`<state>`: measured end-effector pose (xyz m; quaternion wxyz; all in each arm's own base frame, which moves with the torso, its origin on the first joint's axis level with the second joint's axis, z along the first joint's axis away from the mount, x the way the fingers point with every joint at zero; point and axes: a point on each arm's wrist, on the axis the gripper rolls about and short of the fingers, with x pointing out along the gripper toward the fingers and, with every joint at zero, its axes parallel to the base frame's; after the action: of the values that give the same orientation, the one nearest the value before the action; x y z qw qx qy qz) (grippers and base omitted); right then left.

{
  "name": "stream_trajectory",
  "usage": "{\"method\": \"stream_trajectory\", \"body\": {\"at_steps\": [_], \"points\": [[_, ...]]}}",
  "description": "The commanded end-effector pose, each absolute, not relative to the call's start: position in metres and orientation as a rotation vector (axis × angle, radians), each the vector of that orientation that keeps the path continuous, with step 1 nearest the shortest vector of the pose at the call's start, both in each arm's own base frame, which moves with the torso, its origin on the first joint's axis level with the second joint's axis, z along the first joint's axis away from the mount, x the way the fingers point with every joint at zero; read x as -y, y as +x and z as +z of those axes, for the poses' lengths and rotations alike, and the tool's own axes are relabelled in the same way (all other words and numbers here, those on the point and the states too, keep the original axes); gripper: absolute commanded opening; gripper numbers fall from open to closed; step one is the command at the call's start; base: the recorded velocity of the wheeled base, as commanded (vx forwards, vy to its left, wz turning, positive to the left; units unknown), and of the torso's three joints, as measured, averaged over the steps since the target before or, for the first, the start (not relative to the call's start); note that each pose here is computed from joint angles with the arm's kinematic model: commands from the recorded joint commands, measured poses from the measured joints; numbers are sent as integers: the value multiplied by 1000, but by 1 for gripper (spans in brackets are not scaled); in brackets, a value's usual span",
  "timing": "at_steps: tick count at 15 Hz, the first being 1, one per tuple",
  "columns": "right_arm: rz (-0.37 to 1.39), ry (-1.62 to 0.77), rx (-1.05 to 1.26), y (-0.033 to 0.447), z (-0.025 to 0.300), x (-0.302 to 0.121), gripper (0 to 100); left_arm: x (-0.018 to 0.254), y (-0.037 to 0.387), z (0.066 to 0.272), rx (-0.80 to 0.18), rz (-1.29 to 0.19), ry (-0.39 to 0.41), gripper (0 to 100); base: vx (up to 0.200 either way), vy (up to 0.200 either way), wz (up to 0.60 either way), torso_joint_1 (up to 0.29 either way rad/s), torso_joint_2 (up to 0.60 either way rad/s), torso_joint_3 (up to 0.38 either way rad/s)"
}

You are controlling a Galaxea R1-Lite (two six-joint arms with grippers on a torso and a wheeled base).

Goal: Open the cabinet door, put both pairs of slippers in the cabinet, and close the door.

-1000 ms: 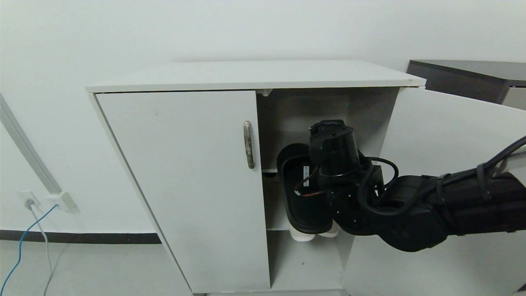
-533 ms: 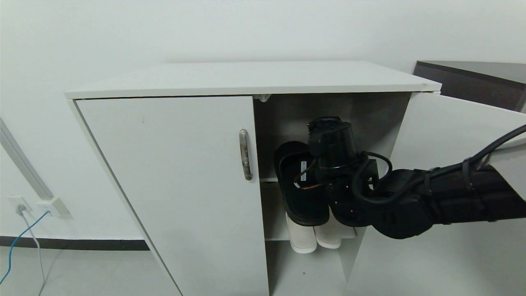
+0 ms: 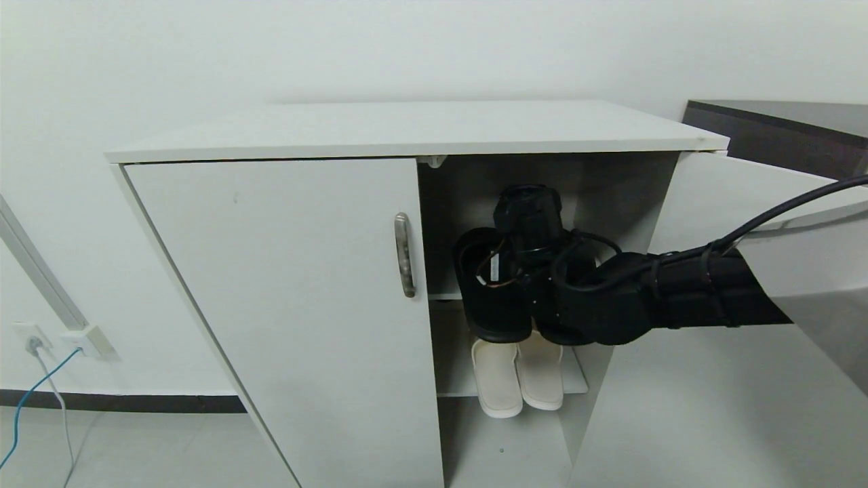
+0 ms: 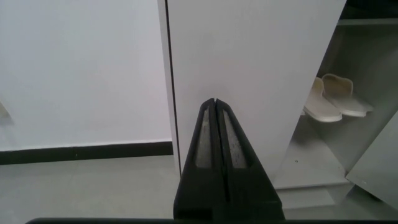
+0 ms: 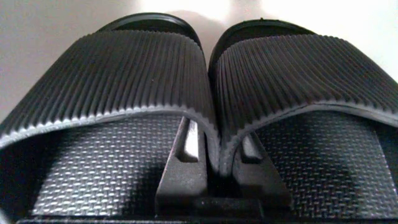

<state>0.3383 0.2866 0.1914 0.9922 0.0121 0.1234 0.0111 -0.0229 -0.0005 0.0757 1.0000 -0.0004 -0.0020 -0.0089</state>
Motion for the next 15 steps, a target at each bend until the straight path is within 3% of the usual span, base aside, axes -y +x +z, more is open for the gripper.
{"method": "stream_trajectory", "body": {"at_steps": [1, 15], "points": [[9, 26, -250, 355, 186, -290, 0, 0, -23, 76, 3, -18, -2, 0, 0, 0, 0, 0, 0, 0], [-28, 36, -188, 404, 185, -289, 0, 0, -23, 76, 3, -17, -3, 0, 0, 0, 0, 0, 0, 0]]}}
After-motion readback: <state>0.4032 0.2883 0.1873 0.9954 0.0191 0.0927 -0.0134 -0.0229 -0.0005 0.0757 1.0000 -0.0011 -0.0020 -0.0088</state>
